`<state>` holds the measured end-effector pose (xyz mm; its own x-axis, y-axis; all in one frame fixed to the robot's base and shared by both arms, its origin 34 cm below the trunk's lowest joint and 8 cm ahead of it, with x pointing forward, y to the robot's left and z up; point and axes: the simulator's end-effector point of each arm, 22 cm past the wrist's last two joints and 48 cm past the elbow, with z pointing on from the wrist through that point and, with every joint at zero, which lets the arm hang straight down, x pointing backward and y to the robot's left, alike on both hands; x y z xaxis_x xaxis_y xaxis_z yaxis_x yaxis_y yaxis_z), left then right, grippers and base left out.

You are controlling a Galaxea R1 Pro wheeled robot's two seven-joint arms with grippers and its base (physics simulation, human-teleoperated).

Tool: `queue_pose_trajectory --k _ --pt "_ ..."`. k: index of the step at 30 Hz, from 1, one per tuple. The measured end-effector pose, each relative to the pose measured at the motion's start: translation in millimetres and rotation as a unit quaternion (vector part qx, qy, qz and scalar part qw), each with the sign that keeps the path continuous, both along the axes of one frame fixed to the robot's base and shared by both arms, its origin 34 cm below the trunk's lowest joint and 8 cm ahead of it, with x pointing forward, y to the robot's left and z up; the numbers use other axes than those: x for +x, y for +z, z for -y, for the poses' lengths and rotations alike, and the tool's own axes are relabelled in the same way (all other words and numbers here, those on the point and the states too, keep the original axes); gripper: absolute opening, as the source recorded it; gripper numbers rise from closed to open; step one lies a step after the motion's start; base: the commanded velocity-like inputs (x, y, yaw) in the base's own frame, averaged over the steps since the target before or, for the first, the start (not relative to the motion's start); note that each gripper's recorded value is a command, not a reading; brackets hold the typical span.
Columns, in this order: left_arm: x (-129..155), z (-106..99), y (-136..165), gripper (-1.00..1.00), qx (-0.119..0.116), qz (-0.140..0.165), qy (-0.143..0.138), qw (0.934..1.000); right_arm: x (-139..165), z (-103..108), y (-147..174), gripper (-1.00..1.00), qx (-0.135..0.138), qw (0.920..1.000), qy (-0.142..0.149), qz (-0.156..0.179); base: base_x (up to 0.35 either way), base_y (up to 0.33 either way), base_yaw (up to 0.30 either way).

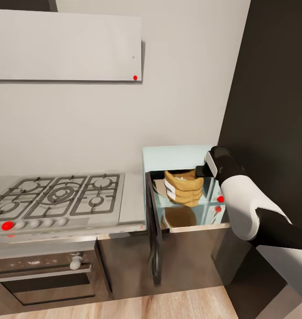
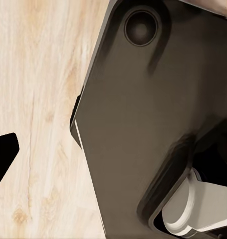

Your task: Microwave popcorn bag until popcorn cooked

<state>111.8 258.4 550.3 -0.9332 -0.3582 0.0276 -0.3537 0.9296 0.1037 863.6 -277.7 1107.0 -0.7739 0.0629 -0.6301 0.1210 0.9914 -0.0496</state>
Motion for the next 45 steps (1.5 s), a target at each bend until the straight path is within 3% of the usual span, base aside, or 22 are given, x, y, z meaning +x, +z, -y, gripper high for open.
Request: queue_pose_trajectory --k 28,32,45 --pt "0.1 -0.1 -0.1 1.00 0.000 0.000 0.000 1.0000 0.5 0.4 -0.4 -1.00 0.002 1.0000 0.001 0.000 0.045 0.000 0.000" --pt "-0.1 -0.2 0.0 1.00 0.000 0.000 0.000 1.0000 -3.9 -2.5 -12.0 -1.00 -0.001 0.9999 0.006 -0.016 0.000 0.000 0.000" --pt "0.2 -0.1 -0.1 1.00 0.000 0.001 0.002 1.0000 -3.7 -3.7 -12.2 -1.00 -0.005 0.9998 0.009 -0.016 0.000 0.000 0.000"
